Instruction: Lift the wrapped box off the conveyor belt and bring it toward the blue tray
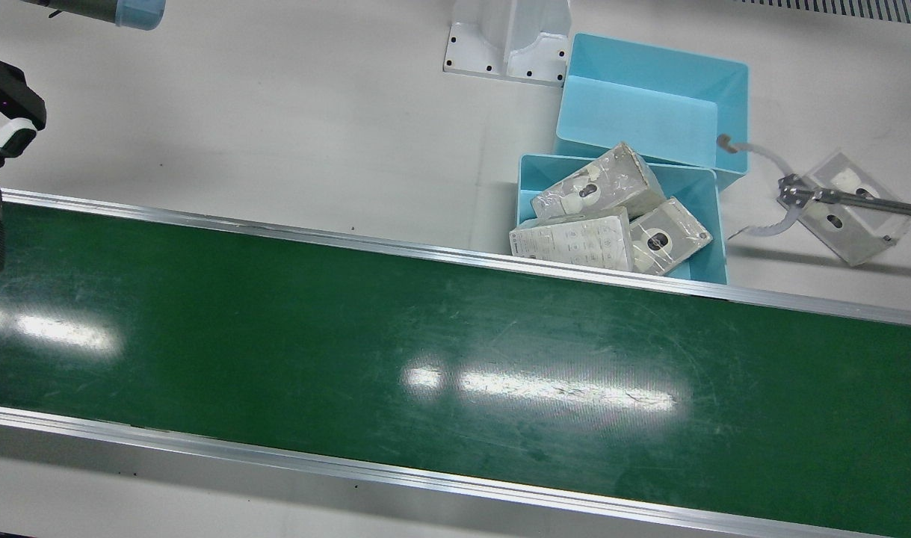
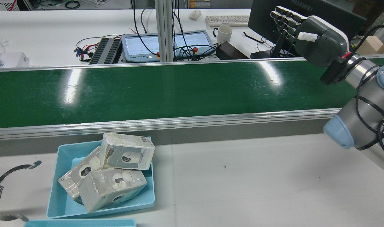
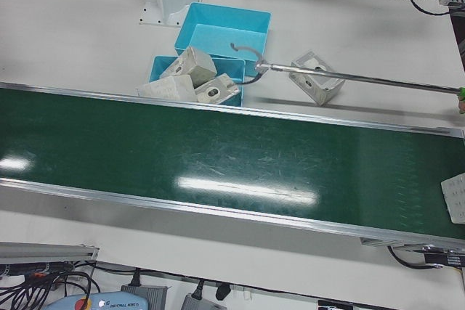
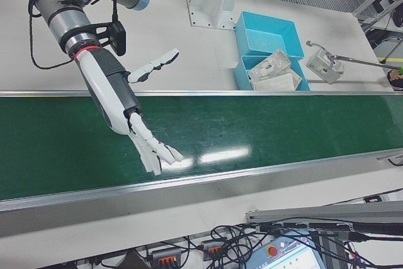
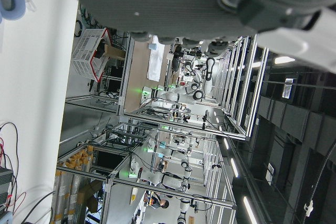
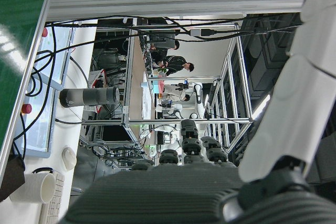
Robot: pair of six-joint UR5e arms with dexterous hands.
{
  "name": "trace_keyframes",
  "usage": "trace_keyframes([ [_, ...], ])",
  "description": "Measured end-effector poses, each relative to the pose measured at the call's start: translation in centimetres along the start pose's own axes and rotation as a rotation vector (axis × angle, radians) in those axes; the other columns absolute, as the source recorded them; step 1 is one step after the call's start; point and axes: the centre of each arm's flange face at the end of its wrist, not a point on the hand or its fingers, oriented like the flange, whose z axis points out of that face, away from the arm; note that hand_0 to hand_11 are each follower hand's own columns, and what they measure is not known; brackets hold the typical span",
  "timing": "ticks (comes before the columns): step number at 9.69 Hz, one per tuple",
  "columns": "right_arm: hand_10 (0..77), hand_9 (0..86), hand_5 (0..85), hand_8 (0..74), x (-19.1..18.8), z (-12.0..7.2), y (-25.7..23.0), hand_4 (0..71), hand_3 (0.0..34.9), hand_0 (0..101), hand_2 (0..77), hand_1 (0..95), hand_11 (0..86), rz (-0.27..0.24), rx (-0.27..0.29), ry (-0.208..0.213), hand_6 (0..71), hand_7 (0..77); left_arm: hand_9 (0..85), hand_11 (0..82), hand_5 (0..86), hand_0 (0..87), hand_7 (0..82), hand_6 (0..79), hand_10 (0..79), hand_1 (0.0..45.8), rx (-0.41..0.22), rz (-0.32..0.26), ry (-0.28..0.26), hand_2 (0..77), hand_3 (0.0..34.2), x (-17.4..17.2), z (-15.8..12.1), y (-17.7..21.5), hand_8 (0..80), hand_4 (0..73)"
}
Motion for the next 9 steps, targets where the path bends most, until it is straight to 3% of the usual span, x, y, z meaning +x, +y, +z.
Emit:
trace_keyframes([
  [1, 0.0, 2.7, 5.5, 2.2, 0.2, 0.0, 0.0, 1.1, 0.0, 41, 4.4, 8.2, 1.1, 0.001, 0.0, 0.003, 0.0, 10.4, 0.5, 0.5, 1.1, 0.0, 0.5, 0.0, 0.5, 0.0, 0.0, 0.0, 0.0, 1.1, 0.0, 0.0, 0.0, 0.0, 0.5, 0.5],
  [2, 0.0, 2.7, 5.5, 2.2, 0.3, 0.0, -0.1, 1.1, 0.0, 41, 4.4, 8.2, 1.1, 0.003, 0.002, 0.006, 0.0, 10.4, 0.5, 0.5, 1.1, 0.0, 0.5, 0.0, 0.5, 0.0, 0.0, 0.0, 0.0, 1.1, 0.0, 0.0, 0.0, 0.0, 0.5, 0.5],
  [3, 0.0, 2.7, 6.0, 2.2, 0.4, -0.1, -0.2, 8.7, 0.0, 41, 4.9, 8.2, 1.1, 0.006, 0.003, 0.008, 3.3, 8.2, 0.5, 0.5, 1.1, 0.0, 0.5, 0.0, 0.5, 0.0, 0.0, 0.0, 0.0, 0.5, 0.0, 0.0, 0.0, 0.0, 0.5, 0.0],
  [7, 0.0, 3.3, 6.0, 3.8, 1.1, -0.2, -0.3, 8.2, 0.0, 41, 4.9, 8.2, 1.1, 0.015, 0.004, 0.018, 2.7, 9.3, 0.5, 0.0, 1.1, 0.0, 0.5, 0.5, 0.5, 0.0, 0.0, 0.0, 0.0, 0.5, 0.0, 0.0, 0.0, 0.0, 0.5, 0.5],
  [9, 0.0, 6.0, 6.0, 4.4, 1.4, -0.5, -0.5, 9.3, 0.0, 41, 3.3, 3.3, 1.6, 0.018, 0.009, 0.023, 3.8, 12.5, 0.0, 0.5, 1.1, 0.0, 0.5, 0.5, 0.5, 0.0, 0.0, 0.0, 0.0, 1.1, 0.0, 0.0, 0.0, 0.0, 0.5, 0.5],
])
